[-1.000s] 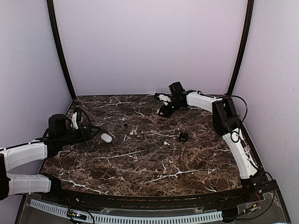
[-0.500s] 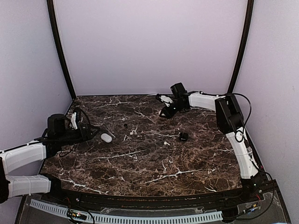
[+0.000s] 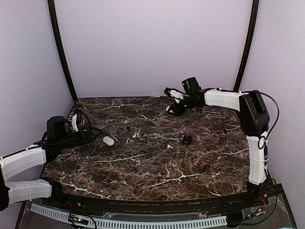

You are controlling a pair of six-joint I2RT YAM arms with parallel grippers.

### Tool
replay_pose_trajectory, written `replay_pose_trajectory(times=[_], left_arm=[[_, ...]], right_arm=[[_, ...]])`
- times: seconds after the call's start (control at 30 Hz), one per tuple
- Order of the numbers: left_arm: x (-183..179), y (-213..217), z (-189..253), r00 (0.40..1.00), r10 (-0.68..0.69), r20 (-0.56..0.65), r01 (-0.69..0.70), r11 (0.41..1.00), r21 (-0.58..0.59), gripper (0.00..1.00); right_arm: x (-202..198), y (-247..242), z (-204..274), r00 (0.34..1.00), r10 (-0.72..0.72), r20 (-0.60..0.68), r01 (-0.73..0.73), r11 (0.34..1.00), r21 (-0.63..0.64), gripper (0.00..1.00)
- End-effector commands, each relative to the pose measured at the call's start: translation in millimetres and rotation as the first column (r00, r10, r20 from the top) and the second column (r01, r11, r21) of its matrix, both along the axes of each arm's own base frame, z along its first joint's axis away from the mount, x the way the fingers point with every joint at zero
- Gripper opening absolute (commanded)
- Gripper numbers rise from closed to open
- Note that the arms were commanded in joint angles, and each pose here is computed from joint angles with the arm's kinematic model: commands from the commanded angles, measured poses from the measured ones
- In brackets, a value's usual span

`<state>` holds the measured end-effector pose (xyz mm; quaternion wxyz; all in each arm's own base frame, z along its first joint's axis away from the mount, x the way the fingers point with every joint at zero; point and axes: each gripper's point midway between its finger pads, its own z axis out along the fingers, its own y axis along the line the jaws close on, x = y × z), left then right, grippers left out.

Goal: Insert the wireless bluetooth earbuds into the charging case
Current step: Pick up the charging case from the center of the board.

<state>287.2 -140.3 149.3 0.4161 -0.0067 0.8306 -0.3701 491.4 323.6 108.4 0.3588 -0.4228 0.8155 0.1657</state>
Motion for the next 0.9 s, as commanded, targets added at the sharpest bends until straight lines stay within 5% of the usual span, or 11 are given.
replay_pose_trajectory(times=[0.0,0.03,0.2,0.33,0.47,0.57,0.87], left_arm=[[-2,-1,0,1.000,0.000,-0.008,0.000,1.000,-0.030,0.89],[-1,2,-2,0.999,0.028,-0.026,-0.029,0.999,-0.039,0.97],[3,24,-8,0.979,0.189,-0.076,-0.192,0.981,-0.037,0.99],[-12,-7,9,0.999,-0.015,0.038,0.021,0.989,-0.148,0.90],[-27,-45,2,0.978,-0.207,0.011,0.205,0.958,-0.198,0.77],[-36,-84,-6,0.951,-0.309,0.017,0.309,0.946,-0.097,0.78],[-41,-150,12,0.853,-0.507,0.125,0.522,0.840,-0.148,0.79]], right_arm=[[-20,7,34,0.997,-0.012,0.070,0.009,0.999,0.043,0.29],[-27,7,36,0.997,-0.013,0.073,0.010,0.999,0.043,0.29],[-70,11,41,0.998,-0.005,0.065,0.003,0.999,0.043,0.29],[-110,21,47,0.997,0.028,0.077,-0.033,0.998,0.062,0.28],[-142,23,51,0.991,0.057,0.120,-0.065,0.996,0.060,0.28],[-166,21,47,0.985,0.084,0.153,-0.094,0.994,0.059,0.27],[-231,34,59,0.939,0.167,0.302,-0.199,0.977,0.081,0.26]])
